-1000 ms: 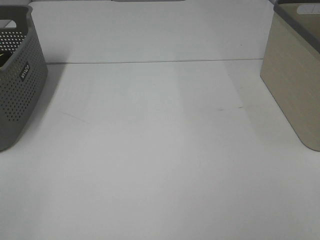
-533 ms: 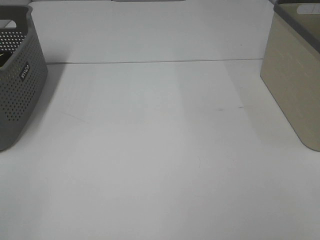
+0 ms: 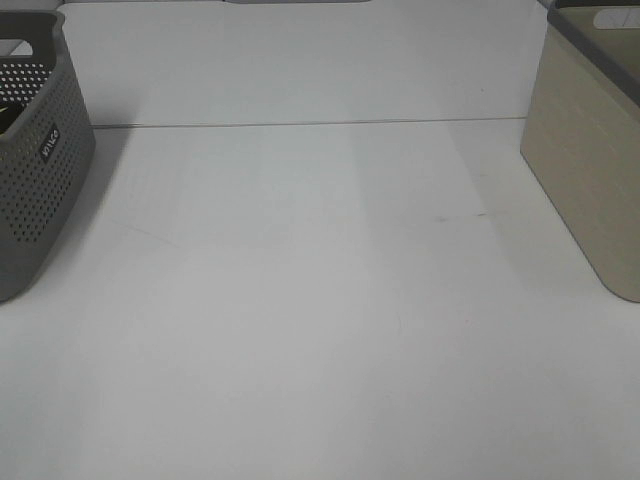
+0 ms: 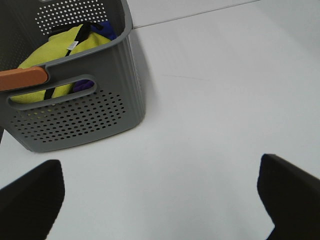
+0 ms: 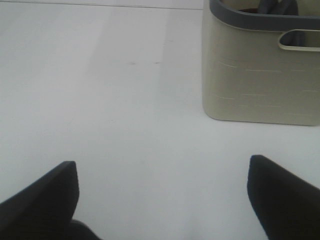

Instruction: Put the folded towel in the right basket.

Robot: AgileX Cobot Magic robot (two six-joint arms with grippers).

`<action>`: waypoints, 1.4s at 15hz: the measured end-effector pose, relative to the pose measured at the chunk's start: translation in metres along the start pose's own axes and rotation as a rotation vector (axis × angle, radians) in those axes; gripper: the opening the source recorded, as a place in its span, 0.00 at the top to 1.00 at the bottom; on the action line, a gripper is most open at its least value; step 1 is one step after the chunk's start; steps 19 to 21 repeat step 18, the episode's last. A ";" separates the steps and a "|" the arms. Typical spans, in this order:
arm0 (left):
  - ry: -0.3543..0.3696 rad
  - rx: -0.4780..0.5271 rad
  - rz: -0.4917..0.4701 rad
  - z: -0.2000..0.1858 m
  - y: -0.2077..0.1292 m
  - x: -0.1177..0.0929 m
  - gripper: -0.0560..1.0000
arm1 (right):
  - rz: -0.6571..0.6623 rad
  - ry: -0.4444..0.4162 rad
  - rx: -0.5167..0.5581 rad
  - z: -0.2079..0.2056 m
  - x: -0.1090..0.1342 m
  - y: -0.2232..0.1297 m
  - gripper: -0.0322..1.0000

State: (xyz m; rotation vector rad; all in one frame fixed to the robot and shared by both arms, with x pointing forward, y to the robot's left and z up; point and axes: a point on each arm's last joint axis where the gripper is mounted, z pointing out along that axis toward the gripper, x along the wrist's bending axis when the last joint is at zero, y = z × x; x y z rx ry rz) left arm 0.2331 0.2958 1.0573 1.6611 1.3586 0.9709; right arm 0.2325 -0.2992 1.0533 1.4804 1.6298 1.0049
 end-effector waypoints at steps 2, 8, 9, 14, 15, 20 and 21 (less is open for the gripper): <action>0.000 0.000 0.000 0.000 0.000 0.000 0.01 | 0.027 -0.055 0.000 0.000 0.000 0.000 0.15; 0.000 0.000 0.000 0.000 0.000 0.000 0.01 | 0.031 -0.061 0.000 0.000 0.000 0.000 0.15; 0.000 0.000 0.000 0.000 0.000 0.000 0.01 | 0.031 -0.061 0.000 0.000 0.000 0.000 0.15; 0.000 0.000 0.000 0.000 0.000 0.000 0.01 | 0.031 -0.061 0.000 0.000 0.000 0.000 0.15; 0.000 0.000 0.000 0.000 0.000 0.000 0.01 | 0.031 -0.061 0.000 0.000 0.000 0.000 0.15; 0.000 0.000 0.000 0.000 0.000 0.000 0.01 | 0.031 -0.061 0.000 0.000 0.000 0.000 0.15; 0.000 0.000 0.000 0.000 0.000 0.000 0.01 | 0.031 -0.061 0.000 0.000 0.000 0.000 0.15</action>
